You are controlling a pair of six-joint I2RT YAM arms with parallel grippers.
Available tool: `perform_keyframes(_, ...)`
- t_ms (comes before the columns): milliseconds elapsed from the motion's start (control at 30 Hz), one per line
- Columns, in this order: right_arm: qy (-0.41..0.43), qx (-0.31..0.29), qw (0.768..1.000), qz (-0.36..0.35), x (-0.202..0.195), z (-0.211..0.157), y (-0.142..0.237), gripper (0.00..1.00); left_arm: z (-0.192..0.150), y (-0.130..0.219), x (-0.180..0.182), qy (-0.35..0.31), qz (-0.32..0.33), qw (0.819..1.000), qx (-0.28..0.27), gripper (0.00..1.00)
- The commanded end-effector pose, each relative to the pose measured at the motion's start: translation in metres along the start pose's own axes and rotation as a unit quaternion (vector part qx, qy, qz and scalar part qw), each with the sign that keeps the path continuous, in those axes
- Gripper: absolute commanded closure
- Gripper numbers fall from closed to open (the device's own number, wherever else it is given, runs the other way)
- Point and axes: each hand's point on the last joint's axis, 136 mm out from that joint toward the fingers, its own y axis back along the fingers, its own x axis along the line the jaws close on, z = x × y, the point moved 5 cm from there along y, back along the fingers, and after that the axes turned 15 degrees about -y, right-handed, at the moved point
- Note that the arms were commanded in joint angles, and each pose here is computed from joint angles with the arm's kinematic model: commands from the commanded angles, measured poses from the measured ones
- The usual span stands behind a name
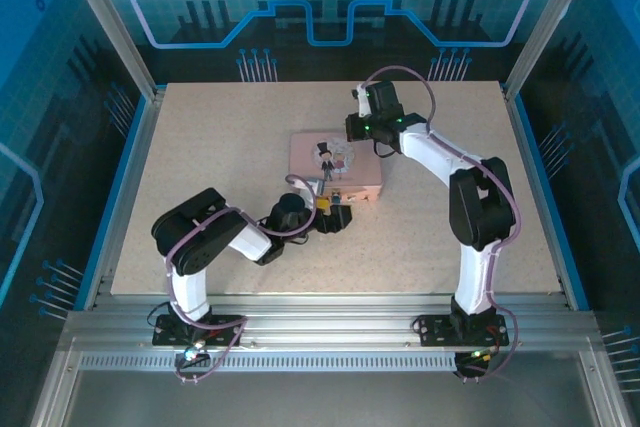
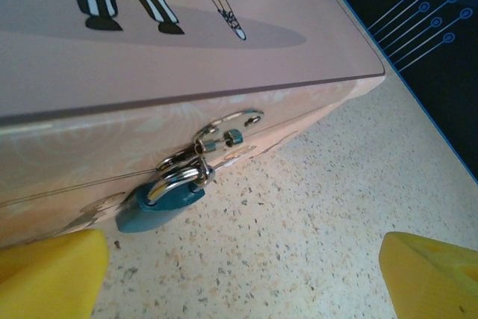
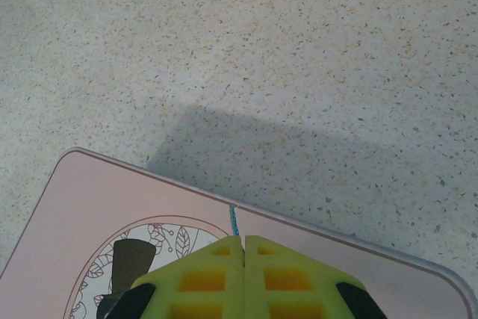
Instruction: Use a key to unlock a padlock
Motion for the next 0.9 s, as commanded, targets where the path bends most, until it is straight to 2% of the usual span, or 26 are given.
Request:
perform_keyframes(0, 0.008, -0.01, 1.0, -0.007, 0.002, 0.008, -0.002, 1.0, 0.009, -0.007, -0.005, -0.016, -0.013, 1.0, -0.022, 0.06)
perform_keyframes(167, 0.01, -0.019, 0.996, -0.081, -0.012, 0.019, -0.007, 1.0, 0.012, -0.009, -0.008, -0.041, 0.0, 0.999, -0.028, 0.05)
perform_keyframes(467, -0.009, 0.0, 0.981, -0.191, -0.053, 0.029, -0.027, 1.0, 0.013, -0.013, -0.015, -0.082, 0.025, 0.996, -0.038, 0.01)
perform_keyframes(633, -0.007, 0.019, 0.978, -0.207, -0.067, 0.025, -0.039, 1.0, 0.015, -0.018, -0.019, -0.093, 0.021, 0.995, -0.042, 0.01)
perform_keyframes(867, -0.009, 0.047, 0.98, -0.192, -0.07, 0.008, -0.049, 1.0, 0.017, -0.025, -0.025, -0.083, -0.004, 0.996, -0.041, 0.01)
